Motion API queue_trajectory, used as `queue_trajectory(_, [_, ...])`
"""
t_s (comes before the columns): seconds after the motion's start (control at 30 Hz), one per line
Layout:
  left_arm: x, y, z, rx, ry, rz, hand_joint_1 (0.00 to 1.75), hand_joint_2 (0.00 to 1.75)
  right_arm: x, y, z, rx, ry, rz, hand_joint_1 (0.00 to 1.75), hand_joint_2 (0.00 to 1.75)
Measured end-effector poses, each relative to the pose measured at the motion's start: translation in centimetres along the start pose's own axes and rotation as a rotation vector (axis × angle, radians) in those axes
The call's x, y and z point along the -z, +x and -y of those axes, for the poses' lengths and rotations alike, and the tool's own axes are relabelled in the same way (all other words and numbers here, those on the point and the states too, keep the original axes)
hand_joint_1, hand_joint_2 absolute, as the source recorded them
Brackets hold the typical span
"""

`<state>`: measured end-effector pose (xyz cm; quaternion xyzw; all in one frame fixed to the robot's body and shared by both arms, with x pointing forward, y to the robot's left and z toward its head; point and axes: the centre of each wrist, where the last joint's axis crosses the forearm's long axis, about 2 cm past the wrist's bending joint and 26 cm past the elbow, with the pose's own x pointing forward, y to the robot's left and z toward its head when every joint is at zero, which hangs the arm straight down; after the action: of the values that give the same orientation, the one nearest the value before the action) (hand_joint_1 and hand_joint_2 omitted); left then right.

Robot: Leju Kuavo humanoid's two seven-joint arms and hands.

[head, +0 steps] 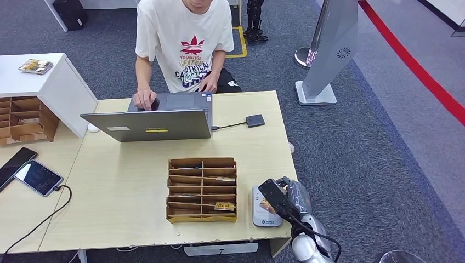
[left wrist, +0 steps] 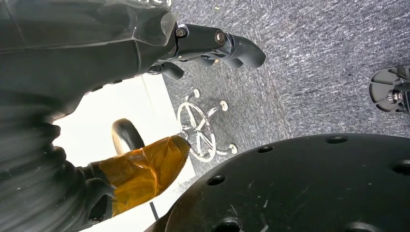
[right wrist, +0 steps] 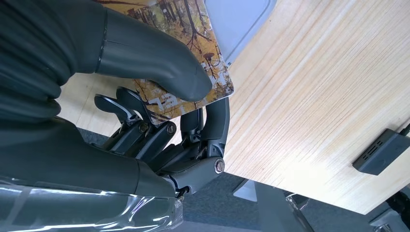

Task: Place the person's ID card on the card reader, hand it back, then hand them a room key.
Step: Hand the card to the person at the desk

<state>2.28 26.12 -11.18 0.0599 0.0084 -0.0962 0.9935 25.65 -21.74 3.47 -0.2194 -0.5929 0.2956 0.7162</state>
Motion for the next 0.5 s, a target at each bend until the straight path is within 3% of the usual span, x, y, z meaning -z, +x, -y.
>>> queue_trajectory(0.5, [0.0,-0.02,-0.01,0.003,-0.004,0.0,0.0,1.75,-0.07,0.43,0.32,0.003,-0.038,0.049,1.75,1.75])
